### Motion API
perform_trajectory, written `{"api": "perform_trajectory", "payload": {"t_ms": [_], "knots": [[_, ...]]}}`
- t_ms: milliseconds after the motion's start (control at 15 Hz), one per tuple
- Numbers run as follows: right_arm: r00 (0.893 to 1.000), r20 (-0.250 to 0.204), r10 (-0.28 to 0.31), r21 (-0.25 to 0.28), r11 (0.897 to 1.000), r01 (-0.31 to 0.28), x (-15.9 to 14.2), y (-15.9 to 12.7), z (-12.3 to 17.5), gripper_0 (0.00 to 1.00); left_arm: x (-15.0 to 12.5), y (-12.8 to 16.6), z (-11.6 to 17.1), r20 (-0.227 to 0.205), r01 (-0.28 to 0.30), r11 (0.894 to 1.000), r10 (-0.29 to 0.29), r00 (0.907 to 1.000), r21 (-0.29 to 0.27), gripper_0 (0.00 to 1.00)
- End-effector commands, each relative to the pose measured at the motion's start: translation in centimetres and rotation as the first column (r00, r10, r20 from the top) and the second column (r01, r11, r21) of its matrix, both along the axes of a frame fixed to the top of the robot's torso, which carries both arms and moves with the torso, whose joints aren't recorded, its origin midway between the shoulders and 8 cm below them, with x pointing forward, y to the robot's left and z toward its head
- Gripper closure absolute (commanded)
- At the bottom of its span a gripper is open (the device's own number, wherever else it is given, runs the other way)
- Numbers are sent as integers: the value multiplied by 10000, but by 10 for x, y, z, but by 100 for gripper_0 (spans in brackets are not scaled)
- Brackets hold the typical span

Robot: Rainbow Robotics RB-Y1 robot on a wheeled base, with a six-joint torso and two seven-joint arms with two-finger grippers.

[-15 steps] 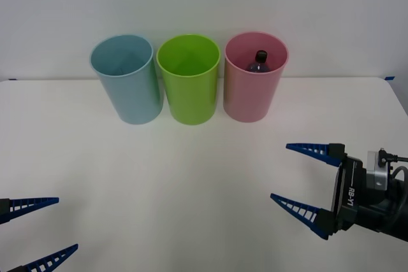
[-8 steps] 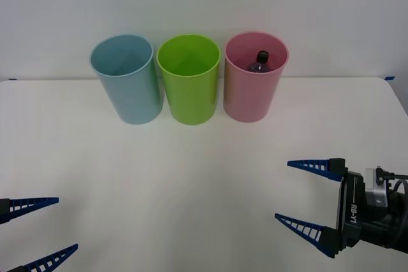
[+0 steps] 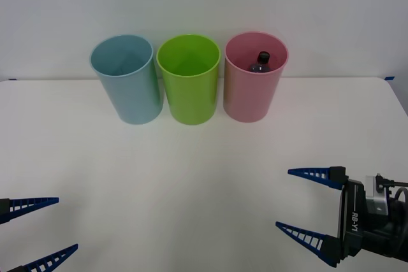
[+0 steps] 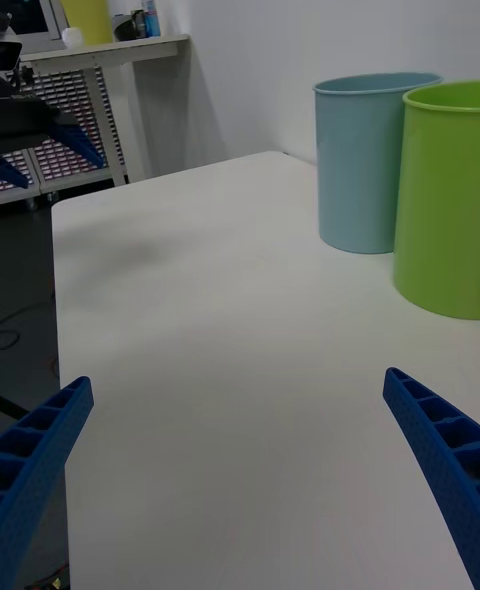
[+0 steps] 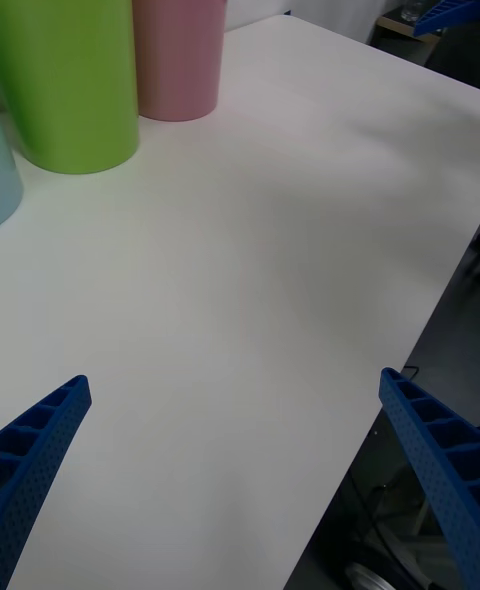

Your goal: Put cans in the blue bin and PET bottles in the pink bin and trash in the green bin.

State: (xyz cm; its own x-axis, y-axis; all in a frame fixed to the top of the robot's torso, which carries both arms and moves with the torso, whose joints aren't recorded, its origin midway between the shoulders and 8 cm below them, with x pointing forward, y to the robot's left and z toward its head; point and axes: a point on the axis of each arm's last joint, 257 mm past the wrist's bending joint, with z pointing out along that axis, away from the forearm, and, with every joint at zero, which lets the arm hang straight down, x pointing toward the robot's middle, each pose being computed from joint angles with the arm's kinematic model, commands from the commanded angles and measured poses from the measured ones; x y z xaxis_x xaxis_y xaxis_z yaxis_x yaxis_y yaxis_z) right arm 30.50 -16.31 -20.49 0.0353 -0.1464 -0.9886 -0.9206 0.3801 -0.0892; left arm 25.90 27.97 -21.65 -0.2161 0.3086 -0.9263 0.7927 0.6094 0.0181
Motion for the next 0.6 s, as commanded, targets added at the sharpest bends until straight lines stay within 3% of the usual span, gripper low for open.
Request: {"api": "perform_trajectory", "payload": {"t_ms": [67, 600], "knots": [[10000, -37, -1, -9, 10000, 1, 0, 0, 0, 0, 0, 0, 0, 0, 0, 10000, 0, 10000, 0, 0], [10000, 3, 17, -22, 10000, -17, 0, 0, 1, 0, 0, 0, 0, 0, 0, 10000, 0, 10000, 0, 0]]}}
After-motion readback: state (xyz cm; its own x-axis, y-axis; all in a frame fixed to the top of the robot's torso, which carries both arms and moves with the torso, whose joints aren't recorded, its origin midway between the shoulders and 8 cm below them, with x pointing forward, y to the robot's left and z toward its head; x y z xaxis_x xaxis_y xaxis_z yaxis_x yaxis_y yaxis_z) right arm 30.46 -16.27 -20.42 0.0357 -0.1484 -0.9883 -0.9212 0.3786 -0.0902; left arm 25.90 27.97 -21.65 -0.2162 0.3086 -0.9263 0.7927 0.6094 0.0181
